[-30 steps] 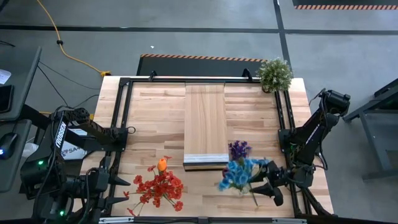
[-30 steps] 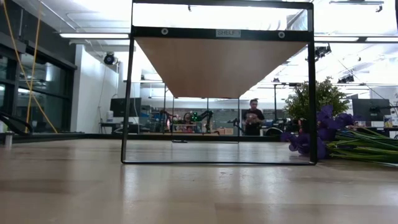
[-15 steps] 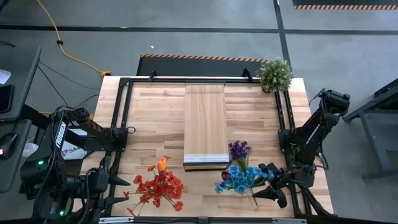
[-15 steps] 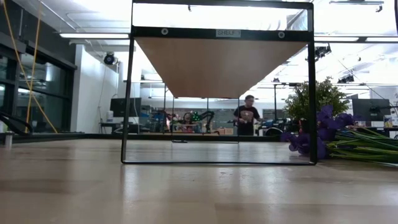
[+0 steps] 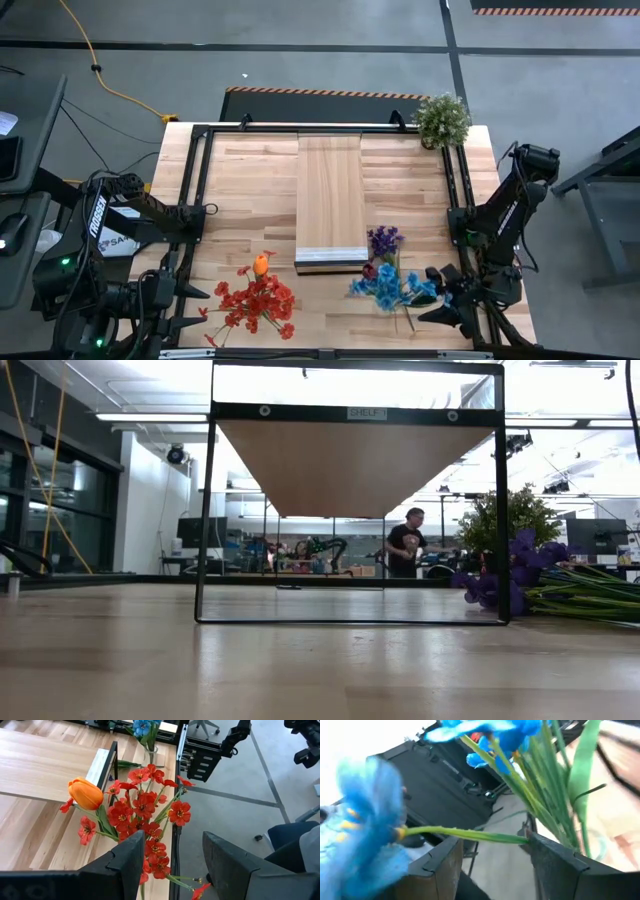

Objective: Pick and place flowers into a vace then onto a shelf
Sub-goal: Put the blue flowers into the right transparent vase

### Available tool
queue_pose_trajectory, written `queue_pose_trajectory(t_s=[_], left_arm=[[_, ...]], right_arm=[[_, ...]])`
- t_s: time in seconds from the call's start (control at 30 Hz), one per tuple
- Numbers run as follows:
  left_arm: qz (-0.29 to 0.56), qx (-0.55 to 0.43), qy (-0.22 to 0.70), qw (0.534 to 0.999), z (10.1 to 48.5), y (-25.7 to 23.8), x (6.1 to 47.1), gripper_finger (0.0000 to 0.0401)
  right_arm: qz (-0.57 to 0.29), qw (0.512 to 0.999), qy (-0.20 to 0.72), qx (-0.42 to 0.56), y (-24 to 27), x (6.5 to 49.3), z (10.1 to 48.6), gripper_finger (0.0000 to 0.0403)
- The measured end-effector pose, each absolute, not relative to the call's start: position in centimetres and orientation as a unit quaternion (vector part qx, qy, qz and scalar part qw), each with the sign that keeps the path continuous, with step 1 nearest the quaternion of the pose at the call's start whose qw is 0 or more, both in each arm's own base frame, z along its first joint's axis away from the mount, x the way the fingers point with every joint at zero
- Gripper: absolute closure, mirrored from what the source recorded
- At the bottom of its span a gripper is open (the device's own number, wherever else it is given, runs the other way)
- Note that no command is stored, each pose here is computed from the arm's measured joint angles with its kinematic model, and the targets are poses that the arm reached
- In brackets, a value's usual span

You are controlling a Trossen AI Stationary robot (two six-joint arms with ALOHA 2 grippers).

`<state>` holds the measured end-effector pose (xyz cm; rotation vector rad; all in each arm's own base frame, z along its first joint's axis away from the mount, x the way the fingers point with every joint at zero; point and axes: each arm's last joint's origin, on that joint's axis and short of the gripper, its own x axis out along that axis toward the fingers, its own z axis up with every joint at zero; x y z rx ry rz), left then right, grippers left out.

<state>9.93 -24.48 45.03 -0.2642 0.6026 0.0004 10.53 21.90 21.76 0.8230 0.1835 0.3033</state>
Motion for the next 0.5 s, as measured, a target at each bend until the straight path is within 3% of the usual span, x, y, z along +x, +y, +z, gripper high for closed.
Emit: queue_pose_trajectory(t_s=[0.5], left_arm=[[0.0, -0.129, 0.296, 0.947, 45.04, -24.48, 9.93, 0.0169]], right_arm=[[0.191, 0.871, 0.123, 0.436, 22.31, 10.1, 21.75, 0.0187]])
